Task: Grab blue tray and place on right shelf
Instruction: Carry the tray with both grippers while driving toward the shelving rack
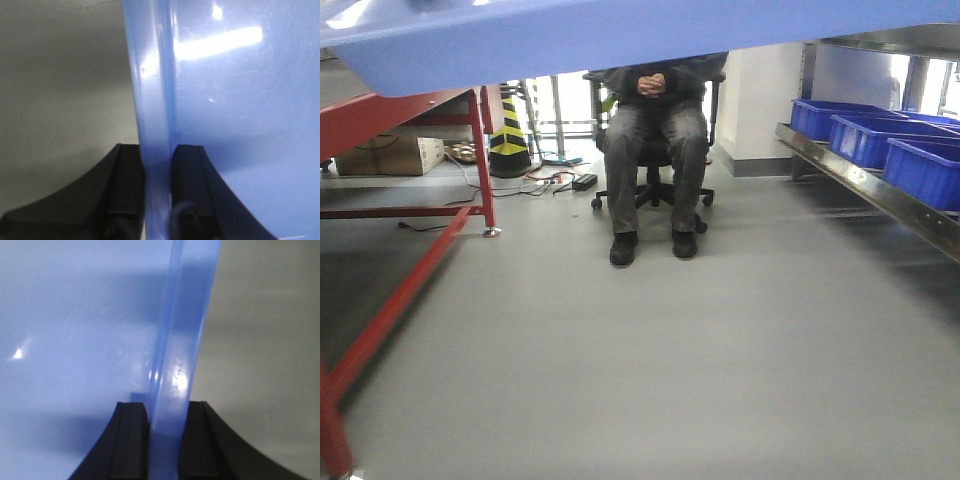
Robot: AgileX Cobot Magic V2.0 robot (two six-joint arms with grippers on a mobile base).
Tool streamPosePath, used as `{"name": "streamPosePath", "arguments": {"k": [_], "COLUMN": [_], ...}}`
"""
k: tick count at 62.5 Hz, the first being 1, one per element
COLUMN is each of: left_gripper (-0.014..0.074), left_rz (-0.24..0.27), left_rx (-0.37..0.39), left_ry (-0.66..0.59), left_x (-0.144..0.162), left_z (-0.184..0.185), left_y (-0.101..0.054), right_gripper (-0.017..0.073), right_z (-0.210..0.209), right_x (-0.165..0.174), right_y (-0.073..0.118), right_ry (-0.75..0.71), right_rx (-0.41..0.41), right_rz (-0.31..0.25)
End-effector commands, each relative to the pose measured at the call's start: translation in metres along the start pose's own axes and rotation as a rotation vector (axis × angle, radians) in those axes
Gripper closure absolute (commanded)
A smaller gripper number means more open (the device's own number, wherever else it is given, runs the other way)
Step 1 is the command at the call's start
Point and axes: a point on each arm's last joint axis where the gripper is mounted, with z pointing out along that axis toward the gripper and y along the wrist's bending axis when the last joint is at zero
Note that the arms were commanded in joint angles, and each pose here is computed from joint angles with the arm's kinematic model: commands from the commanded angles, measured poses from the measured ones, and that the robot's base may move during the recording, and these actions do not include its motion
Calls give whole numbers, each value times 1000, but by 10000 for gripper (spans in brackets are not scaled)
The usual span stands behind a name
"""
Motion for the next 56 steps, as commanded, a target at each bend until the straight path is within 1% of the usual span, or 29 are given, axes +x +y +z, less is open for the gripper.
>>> {"name": "streamPosePath", "arguments": {"k": [1, 56], "left_gripper": [642, 642], "left_rz": [43, 42], "left_rx": [51, 56], "left_ry": [41, 43], "left_x": [10, 10], "left_z": [-20, -20], "left_y": [-7, -8], "right_gripper": [537, 537], "right_z": [-15, -15], "right_x": [-5, -5], "right_y": [1, 1], "right_ry": [-84, -84], "right_rx": [-35, -35], "right_rz": [-21, -21]}}
